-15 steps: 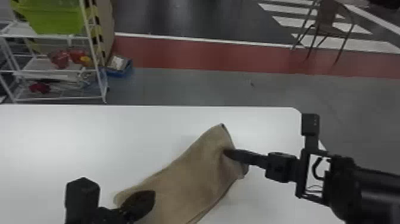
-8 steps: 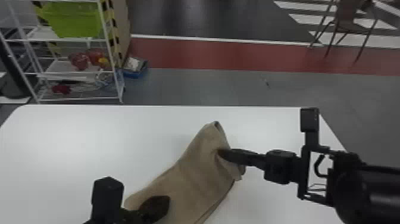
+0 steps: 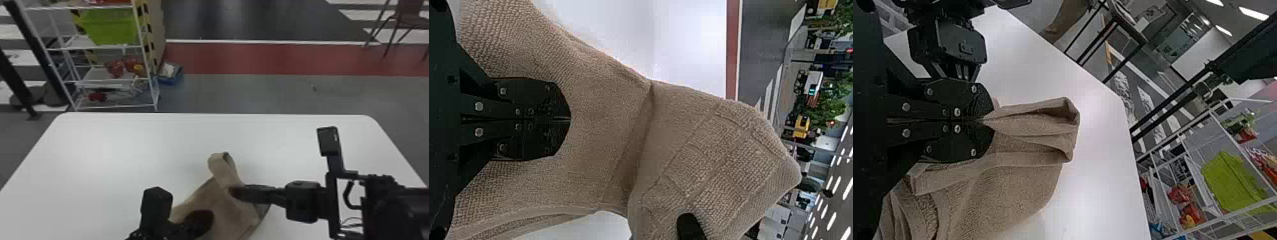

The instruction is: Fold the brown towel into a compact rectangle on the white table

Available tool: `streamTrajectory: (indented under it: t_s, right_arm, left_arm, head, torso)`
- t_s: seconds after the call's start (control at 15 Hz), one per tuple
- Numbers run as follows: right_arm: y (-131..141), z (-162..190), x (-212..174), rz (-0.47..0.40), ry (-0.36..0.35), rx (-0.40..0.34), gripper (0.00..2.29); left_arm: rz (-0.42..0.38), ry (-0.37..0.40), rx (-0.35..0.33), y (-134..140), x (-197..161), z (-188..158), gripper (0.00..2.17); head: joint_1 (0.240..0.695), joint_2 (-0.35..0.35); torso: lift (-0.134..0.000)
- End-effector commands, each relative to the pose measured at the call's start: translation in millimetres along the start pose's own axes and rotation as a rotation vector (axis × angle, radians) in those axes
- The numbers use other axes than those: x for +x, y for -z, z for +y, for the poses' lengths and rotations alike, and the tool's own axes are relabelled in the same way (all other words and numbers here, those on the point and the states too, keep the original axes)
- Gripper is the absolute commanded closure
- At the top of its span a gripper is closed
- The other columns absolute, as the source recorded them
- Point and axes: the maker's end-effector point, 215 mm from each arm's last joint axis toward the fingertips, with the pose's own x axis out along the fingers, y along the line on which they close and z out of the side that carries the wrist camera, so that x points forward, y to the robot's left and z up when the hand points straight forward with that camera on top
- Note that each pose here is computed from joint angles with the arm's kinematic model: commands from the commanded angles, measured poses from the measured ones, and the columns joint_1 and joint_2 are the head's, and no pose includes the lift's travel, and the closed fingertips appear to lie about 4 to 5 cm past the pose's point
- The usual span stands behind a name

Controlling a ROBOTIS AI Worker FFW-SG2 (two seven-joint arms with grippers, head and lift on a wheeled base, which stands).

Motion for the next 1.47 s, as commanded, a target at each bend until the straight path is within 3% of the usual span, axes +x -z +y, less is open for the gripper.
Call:
streamTrajectory:
  t_s: [0.0,0.33,0.87,1.27,1.4]
  right_arm:
    - [1,2,0,0.010,0.003,0.011,1.42]
    - [1,-7,-5,0.012,0.035,0.026,1.42]
    - [8,-13,3,0.056,0.093,0.009,1.42]
    - [27,-9,30,0.146,0.113,-0.032,1.39]
    - [35,-13,39,0.178,0.132,-0.048,1.28]
  left_arm:
    - [0.015,0.008,-0.007,5,-3,-6,1.73]
    - [-0.053,-0.005,-0.022,-24,-45,0,1.72]
    - [-0.002,-0.028,-0.049,12,-49,20,1.73]
    - [-0.015,-0.022,-0.043,9,-48,18,1.73]
    - [-0.017,-0.020,-0.042,8,-47,16,1.73]
  head:
    - [0.695,0.004]
    - [0.695,0.005]
    - [0.695,0.051]
    - [0.695,0.092]
    - [0.695,0.100]
  torso:
    - [-0.123]
    - [-0.123]
    - [-0.123]
    - [-0.123]
    - [-0.123]
